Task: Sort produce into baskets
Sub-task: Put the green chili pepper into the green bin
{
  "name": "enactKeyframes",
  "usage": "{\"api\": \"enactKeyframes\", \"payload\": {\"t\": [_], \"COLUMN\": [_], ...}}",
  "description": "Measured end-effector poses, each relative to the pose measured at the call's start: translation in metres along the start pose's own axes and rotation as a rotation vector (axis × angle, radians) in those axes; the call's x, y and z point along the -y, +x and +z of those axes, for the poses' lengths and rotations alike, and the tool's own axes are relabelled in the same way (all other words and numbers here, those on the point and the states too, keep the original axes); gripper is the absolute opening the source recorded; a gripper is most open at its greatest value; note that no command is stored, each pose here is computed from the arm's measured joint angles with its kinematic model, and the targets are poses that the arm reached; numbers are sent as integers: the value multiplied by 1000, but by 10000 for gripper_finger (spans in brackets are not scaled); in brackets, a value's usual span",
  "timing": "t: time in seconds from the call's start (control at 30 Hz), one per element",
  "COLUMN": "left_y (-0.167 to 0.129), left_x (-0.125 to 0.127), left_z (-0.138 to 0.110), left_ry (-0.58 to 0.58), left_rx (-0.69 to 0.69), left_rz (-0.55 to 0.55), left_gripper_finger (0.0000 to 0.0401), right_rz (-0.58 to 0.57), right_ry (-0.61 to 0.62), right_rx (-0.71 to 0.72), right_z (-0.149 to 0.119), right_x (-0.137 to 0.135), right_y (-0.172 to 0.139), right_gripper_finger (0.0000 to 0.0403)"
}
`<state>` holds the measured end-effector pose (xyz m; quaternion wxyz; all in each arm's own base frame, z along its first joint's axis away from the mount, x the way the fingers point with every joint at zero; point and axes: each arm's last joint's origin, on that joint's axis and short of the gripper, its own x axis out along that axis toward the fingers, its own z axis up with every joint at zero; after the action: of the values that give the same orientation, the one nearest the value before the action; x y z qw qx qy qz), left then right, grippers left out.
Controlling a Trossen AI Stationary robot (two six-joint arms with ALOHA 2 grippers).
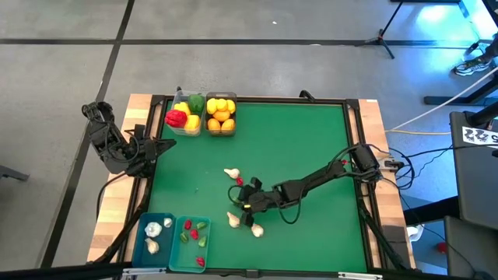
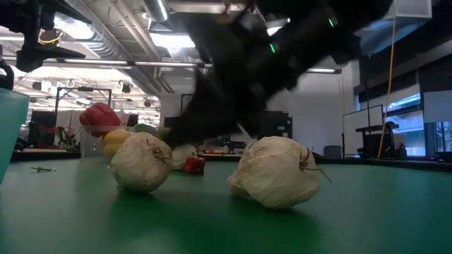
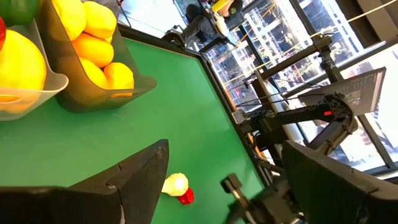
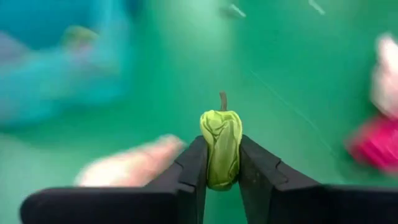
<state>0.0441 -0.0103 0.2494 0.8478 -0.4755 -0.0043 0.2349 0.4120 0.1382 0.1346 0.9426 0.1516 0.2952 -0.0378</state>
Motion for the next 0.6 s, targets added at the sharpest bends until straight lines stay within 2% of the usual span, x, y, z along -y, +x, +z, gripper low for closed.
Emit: {"api": "enactKeyframes", "payload": {"t": [0.13,0.37,0.6], "left_y": [0,0,0], "left_x": [0,0,0], "left_z": [0,0,0], "left_ry": [0,1,-5], "left_rx": [0,0,0], "left_rz": [0,0,0], "left_gripper_finger": [306,306,306], "right_rz": [106,166,305], "right_ry": [-79,-212,-271], "right_rx": [93,271,300], "right_z": [33,90,113], "right_x": [-19,-48,-73], "right_y": [-3,-13,10], "right_gripper_finger": [71,73,73]}}
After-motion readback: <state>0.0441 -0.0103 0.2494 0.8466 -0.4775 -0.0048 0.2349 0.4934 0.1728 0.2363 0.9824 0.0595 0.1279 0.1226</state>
